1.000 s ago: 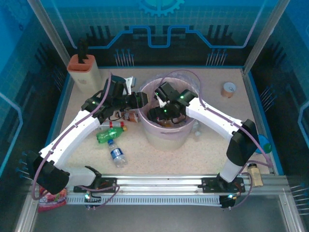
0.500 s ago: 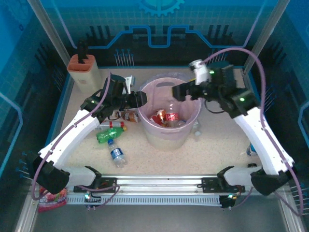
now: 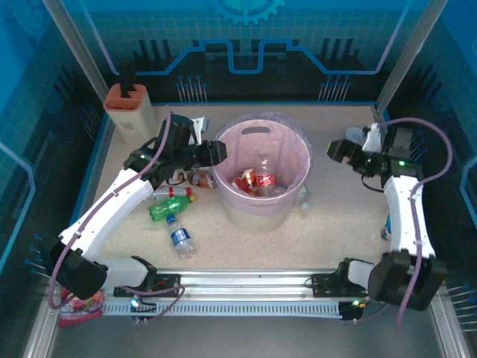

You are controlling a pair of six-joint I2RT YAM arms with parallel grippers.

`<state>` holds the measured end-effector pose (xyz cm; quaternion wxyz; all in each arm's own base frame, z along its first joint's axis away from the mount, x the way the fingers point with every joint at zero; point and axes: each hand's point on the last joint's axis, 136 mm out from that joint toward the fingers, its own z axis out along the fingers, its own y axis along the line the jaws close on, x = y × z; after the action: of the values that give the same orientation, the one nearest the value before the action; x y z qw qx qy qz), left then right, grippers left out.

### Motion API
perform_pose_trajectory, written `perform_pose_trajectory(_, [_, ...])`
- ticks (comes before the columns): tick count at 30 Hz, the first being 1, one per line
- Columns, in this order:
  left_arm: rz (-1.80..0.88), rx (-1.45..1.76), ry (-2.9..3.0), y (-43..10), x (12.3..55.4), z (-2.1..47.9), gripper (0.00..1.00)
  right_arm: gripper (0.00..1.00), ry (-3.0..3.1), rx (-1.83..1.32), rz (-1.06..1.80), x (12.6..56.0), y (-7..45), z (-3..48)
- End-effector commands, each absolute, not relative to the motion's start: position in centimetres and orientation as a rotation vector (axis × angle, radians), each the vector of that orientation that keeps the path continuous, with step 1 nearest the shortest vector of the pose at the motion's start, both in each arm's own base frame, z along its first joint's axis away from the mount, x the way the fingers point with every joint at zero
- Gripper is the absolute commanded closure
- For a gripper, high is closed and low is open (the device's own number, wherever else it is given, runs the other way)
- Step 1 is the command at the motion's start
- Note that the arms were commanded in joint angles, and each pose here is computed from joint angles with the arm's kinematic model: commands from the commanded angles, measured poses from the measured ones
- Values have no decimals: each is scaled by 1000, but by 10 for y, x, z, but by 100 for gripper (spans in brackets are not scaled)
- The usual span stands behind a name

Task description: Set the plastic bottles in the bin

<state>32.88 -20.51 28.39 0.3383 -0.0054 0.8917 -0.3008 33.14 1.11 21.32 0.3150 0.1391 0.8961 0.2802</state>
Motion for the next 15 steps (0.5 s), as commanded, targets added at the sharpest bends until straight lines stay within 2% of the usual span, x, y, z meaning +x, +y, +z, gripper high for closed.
perform_pose_trajectory(1, [-788,9,2305,-208,328,295,52,5,2394,330,876,333,28,182])
perform_pose_trajectory(5, [-793,10,2310,-209,327,293,52,7,2558,266,810,333,48,135])
perform_pose_trajectory(15, [-794,-4,2321,-208,326,287,52,7,2754,152,791,360,89,77])
